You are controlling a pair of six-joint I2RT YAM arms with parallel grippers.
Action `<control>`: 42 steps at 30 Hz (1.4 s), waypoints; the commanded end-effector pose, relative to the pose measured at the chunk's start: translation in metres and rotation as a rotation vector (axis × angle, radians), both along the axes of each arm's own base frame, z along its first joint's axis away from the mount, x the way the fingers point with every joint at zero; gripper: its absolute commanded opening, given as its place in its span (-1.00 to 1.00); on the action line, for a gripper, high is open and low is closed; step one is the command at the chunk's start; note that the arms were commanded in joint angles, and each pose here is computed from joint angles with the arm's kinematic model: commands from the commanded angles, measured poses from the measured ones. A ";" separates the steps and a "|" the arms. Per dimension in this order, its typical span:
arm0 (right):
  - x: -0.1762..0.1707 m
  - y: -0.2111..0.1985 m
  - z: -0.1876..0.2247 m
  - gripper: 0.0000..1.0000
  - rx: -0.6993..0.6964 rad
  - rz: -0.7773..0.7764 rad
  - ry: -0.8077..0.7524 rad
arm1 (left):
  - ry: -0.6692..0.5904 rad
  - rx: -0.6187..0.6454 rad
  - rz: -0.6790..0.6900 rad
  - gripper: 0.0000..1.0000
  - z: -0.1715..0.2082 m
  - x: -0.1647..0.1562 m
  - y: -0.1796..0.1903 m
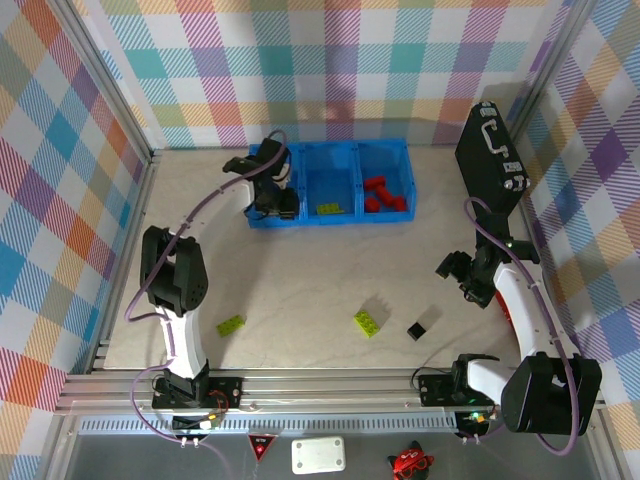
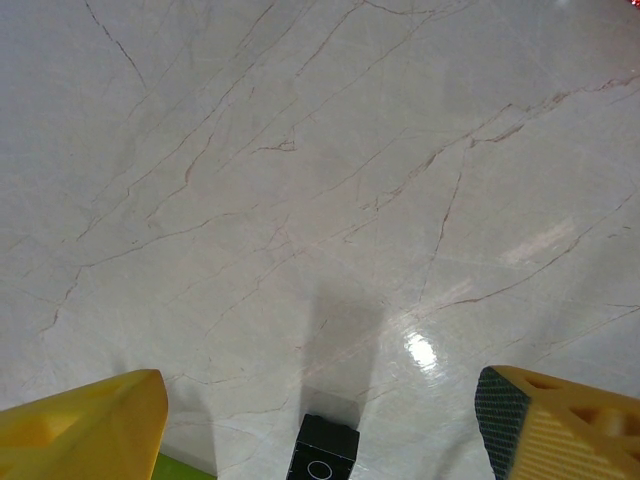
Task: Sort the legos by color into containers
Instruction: Place the lego in the container.
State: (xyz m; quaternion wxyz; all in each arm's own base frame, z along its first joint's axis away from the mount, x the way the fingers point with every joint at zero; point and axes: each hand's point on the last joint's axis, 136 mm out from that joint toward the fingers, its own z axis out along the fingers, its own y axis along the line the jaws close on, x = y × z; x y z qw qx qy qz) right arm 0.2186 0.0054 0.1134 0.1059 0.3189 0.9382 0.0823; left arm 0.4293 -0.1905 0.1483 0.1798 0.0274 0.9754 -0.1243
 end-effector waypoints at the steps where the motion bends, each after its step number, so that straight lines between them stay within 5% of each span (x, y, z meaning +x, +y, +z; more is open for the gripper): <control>1: -0.003 0.002 0.000 0.63 0.015 0.018 -0.004 | 0.004 -0.100 0.026 -0.31 0.005 0.014 0.001; 11: -0.002 0.004 -0.001 0.63 0.026 0.028 -0.009 | 0.051 -0.209 0.079 -0.31 -0.016 0.052 0.004; 29: 0.000 0.003 -0.002 0.63 0.022 0.029 -0.011 | 0.130 -0.177 0.136 -0.26 -0.080 0.080 0.013; 42: 0.006 0.014 0.000 0.63 0.073 0.079 -0.044 | 0.102 -0.185 0.140 -0.09 -0.063 0.081 0.014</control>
